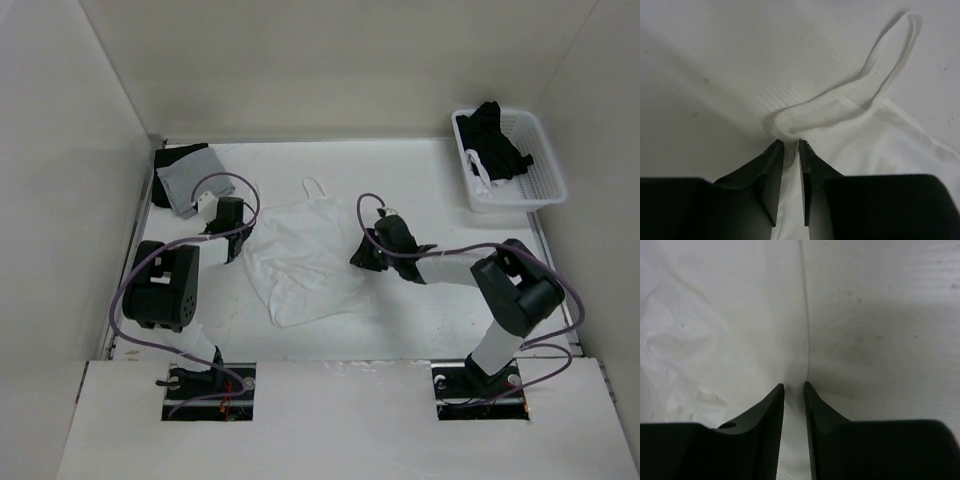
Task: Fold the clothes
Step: Flatten the tank top out
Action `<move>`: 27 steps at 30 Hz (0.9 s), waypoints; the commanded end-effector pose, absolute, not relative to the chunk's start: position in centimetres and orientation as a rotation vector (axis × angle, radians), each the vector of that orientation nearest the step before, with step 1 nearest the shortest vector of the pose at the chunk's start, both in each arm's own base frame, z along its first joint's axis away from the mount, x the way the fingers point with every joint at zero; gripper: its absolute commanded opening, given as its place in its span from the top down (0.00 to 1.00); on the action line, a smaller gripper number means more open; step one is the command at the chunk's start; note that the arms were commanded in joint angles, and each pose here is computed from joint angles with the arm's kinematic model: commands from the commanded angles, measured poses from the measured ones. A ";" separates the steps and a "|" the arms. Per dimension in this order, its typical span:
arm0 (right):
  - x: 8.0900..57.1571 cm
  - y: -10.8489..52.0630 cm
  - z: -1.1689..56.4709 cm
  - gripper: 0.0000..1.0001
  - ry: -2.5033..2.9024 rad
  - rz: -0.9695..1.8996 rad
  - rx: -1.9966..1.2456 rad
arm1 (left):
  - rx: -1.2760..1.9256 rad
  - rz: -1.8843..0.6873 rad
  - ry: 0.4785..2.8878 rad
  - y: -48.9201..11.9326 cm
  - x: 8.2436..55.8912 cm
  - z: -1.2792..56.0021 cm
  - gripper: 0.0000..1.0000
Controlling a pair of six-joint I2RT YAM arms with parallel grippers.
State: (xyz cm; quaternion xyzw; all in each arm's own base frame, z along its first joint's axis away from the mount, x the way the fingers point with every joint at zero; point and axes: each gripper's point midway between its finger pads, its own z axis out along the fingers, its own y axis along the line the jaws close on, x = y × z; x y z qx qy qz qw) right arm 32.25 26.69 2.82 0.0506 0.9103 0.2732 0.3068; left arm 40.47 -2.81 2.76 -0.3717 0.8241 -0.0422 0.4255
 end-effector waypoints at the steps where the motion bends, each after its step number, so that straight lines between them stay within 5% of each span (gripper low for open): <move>1: 29.1 26.4 2.2 0.84 2.427 0.760 0.154 | -0.907 -0.240 2.006 -5.0 44.3 4.7 0.88; 4: 27.9 25.0 2.2 0.93 2.397 0.773 0.201 | -0.896 -0.324 1.991 -6.8 45.8 4.3 0.95; 8: 27.8 23.7 3.5 0.94 2.355 0.752 0.227 | -0.845 -0.492 1.927 -10.2 49.4 6.8 0.94; 10: 28.4 22.8 4.0 0.92 2.318 0.717 0.267 | -0.796 -0.530 1.918 -11.7 50.6 8.1 0.84; 12: 28.7 23.1 4.8 0.78 2.292 0.726 0.257 | -0.785 -0.515 1.919 -11.4 50.2 8.9 0.68; 16: 30.0 24.0 6.5 0.61 2.252 0.736 0.207 | -0.826 -0.422 1.891 -8.5 45.2 9.7 0.58; 23: 31.5 25.0 9.8 0.62 2.182 0.741 0.115 | -0.645 -0.357 2.016 -11.7 33.6 8.9 0.81; 27: 31.1 25.2 9.3 0.67 2.176 0.761 0.093 | -0.482 -0.279 2.134 -13.7 29.6 7.1 0.79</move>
